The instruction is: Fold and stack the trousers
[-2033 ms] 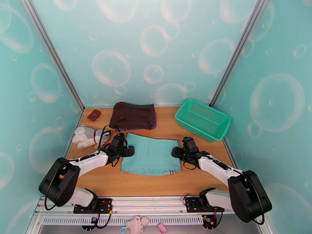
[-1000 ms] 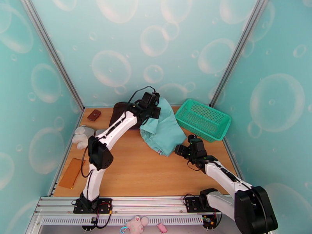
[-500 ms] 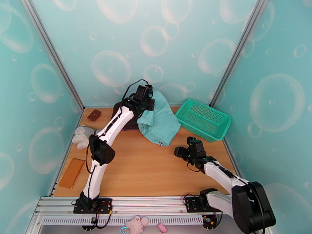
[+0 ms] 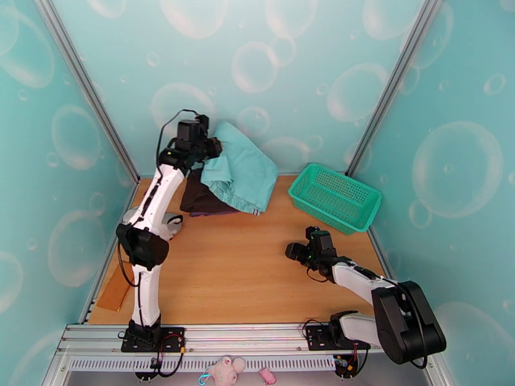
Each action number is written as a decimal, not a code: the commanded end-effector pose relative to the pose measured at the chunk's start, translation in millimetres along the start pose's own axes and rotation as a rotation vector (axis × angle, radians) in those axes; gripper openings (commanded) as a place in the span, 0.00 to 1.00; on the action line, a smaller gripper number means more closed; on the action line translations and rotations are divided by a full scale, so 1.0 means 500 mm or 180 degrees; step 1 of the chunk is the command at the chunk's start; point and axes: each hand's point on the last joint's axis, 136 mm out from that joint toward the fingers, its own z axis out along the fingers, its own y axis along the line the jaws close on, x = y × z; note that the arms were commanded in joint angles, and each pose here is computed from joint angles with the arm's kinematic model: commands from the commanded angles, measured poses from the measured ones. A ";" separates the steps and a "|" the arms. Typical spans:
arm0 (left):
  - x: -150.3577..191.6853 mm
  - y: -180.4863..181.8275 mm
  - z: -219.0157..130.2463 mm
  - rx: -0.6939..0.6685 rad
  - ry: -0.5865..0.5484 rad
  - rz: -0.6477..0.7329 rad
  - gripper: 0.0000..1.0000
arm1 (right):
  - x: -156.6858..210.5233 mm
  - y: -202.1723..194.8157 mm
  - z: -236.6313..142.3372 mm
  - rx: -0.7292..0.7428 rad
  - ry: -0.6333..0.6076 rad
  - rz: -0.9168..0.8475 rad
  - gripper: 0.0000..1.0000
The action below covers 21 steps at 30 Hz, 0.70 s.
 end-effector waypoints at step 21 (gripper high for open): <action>0.061 0.332 0.066 -0.1395 -0.0422 0.0437 0.67 | -0.033 0.069 0.022 -0.0274 -0.0002 -0.0273 0.72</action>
